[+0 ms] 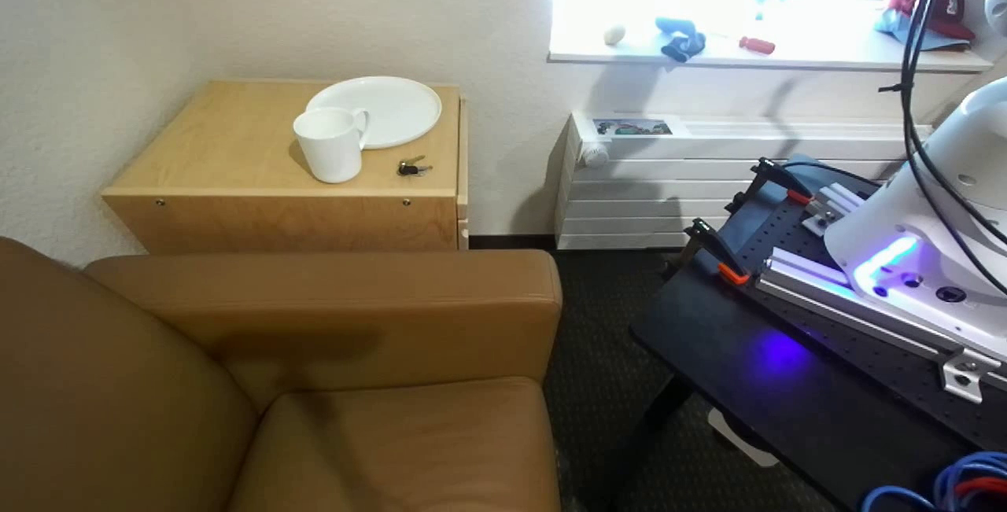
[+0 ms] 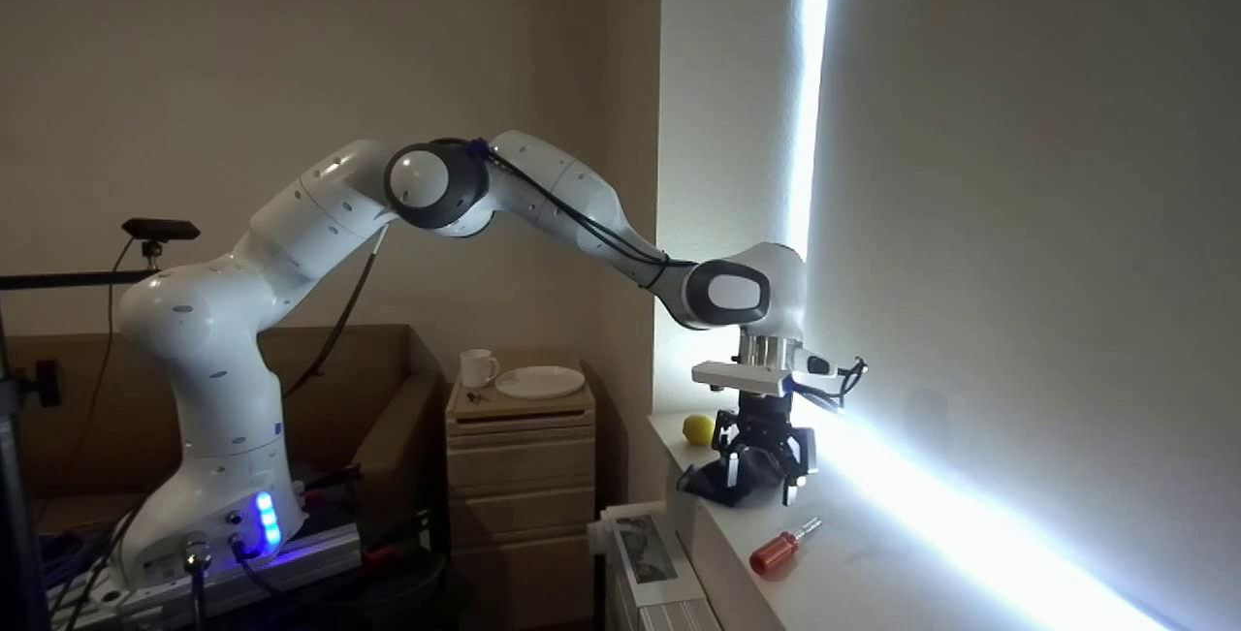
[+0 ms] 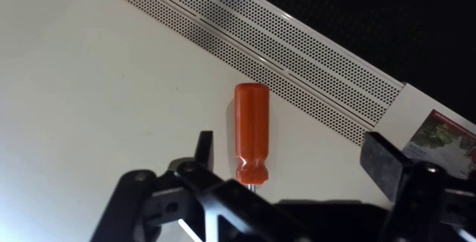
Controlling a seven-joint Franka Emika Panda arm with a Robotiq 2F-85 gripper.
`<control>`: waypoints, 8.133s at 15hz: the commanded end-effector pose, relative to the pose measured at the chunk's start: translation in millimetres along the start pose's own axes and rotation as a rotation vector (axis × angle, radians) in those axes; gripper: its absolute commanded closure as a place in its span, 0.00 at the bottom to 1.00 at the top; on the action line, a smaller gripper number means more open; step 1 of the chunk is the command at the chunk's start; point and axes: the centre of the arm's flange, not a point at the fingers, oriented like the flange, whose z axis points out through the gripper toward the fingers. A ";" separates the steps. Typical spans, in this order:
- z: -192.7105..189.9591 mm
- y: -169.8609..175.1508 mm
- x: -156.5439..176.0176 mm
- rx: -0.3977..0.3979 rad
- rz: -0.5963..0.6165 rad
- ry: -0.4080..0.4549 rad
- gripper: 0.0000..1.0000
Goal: Take the screwdriver from the windowsill and move it to the nightstand
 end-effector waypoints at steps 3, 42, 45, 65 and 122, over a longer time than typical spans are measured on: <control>9.7 1.5 5.3 -0.023 -0.012 -0.006 0.00; 10.2 -44.6 -17.7 0.209 0.107 -0.016 0.92; -21.6 -61.4 -35.1 0.173 -0.067 0.015 0.92; -97.9 -151.6 -107.8 0.032 -0.785 -0.056 0.92; -68.5 -817.1 -112.4 -0.295 -1.618 0.318 0.92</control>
